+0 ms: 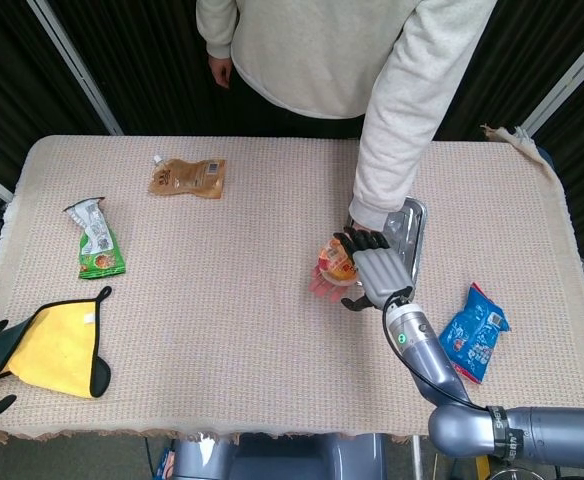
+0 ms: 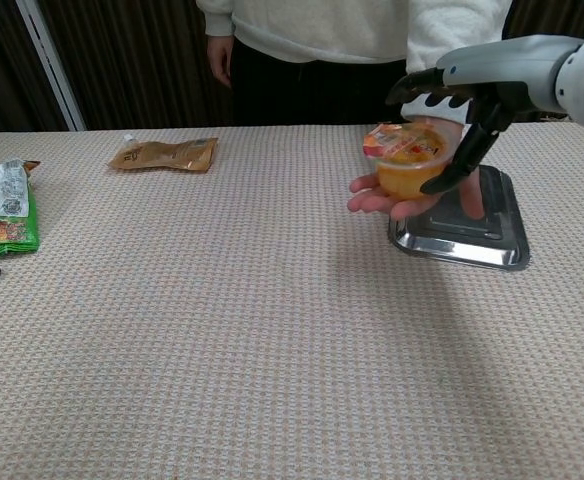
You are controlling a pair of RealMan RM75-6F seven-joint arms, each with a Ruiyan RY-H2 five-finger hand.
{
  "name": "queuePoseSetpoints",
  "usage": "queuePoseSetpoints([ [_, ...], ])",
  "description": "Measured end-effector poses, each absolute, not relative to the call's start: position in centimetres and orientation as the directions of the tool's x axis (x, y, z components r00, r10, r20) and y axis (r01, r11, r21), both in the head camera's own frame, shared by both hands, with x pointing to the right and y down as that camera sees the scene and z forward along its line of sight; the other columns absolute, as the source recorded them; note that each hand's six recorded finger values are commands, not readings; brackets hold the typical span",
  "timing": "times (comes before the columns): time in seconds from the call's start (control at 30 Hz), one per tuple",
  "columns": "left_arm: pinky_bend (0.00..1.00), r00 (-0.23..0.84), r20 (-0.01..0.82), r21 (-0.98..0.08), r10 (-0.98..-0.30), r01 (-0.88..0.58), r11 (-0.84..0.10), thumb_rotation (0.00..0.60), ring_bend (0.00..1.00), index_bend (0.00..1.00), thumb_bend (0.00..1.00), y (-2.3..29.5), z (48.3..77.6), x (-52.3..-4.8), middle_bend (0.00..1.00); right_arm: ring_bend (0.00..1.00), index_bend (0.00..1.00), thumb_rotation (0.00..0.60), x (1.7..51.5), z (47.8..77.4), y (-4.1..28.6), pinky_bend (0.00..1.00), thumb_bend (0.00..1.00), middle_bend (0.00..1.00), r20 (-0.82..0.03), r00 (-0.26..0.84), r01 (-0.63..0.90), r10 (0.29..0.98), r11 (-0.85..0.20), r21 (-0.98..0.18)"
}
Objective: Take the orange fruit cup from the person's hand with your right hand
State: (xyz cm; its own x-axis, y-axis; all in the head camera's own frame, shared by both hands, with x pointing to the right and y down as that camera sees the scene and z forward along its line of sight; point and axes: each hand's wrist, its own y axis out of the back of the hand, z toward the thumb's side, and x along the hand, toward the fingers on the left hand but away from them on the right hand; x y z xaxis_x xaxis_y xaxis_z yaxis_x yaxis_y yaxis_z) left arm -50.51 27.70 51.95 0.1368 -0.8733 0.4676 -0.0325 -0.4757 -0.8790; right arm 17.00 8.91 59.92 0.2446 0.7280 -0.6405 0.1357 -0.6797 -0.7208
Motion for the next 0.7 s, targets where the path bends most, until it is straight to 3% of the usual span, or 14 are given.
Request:
queuePoseSetpoints([
  [0.3, 0.00, 0.138, 0.469, -0.878, -0.873, -0.035, -0.477, 0.600, 0.00, 0.01, 0.00, 27.7, 51.9, -50.5, 0.00, 0.00, 0.10, 0.600, 16.5, 61.3, 8.2, 0.02, 0.15, 0.00, -0.634, 0.223, 0.109, 0.741, -0.665, -0.739],
  [0.4, 0.00, 0.138, 0.470, -0.877, -0.872, -0.036, -0.478, 0.600, 0.00, 0.01, 0.00, 27.7, 51.9, -50.5, 0.00, 0.01, 0.15, 0.600, 16.3, 61.6, 8.0, 0.05, 0.17, 0.06, -0.634, 0.218, 0.105, 0.742, -0.664, -0.740],
  [0.5, 0.00, 0.139, 0.470, -0.877, -0.871, -0.037, -0.479, 0.600, 0.00, 0.02, 0.00, 27.7, 51.9, -50.5, 0.00, 0.12, 0.27, 0.600, 16.2, 62.0, 8.0, 0.18, 0.20, 0.20, -0.635, 0.211, 0.104, 0.743, -0.663, -0.741],
  [0.57, 0.00, 0.139, 0.470, -0.877, -0.871, -0.038, -0.479, 0.600, 0.00, 0.01, 0.00, 27.7, 51.9, -50.5, 0.00, 0.27, 0.39, 0.600, 16.2, 62.2, 7.9, 0.33, 0.22, 0.35, -0.631, 0.206, 0.106, 0.748, -0.658, -0.746],
  [0.7, 0.00, 0.139, 0.471, -0.876, -0.871, -0.041, -0.481, 0.600, 0.00, 0.01, 0.00, 27.7, 51.9, -50.5, 0.00, 0.44, 0.54, 0.600, 15.9, 62.1, 7.8, 0.50, 0.24, 0.51, -0.603, 0.206, 0.113, 0.771, -0.631, -0.768],
])
